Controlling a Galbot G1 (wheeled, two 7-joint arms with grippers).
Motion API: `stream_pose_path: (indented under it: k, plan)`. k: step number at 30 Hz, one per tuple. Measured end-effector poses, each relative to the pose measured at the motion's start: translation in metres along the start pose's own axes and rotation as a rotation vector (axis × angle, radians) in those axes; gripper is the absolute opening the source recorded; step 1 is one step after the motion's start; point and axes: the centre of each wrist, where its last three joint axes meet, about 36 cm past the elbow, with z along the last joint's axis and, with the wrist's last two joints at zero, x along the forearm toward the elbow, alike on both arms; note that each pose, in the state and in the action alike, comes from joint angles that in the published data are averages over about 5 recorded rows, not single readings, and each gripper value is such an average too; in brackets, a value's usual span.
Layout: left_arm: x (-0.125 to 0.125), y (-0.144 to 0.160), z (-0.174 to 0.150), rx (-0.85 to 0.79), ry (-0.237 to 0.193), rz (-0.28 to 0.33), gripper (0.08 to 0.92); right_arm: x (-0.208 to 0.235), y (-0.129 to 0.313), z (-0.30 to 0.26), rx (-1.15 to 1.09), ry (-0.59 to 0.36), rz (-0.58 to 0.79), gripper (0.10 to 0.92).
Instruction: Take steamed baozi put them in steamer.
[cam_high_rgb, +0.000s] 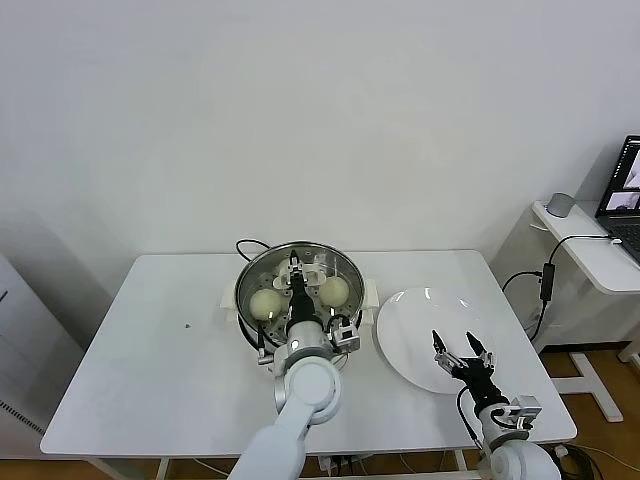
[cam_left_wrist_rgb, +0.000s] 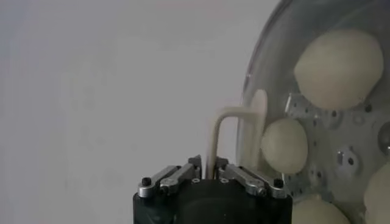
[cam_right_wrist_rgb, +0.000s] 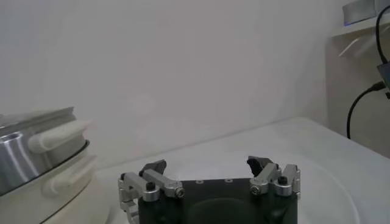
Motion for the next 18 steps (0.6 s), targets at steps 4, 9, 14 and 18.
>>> stream_pose_path:
  k: [4,9,14,18]
  plan:
    - [0.007,0.003,0.001,0.015,-0.006,0.013,0.531,0.000,0.000,0.000,0.000,0.000,-0.001,0.823]
    - [0.016,0.008,0.002,0.033,-0.011,0.025,0.670,0.001,0.000,0.000,0.000,0.001,0.000,0.823]
    - [0.027,0.015,0.006,0.056,-0.012,0.033,0.797,0.001,0.000,0.000,-0.001,0.000,0.000,0.823]
    - [0.035,0.022,0.011,0.080,-0.009,0.037,0.821,0.001,0.001,0.001,-0.002,0.000,0.000,0.823]
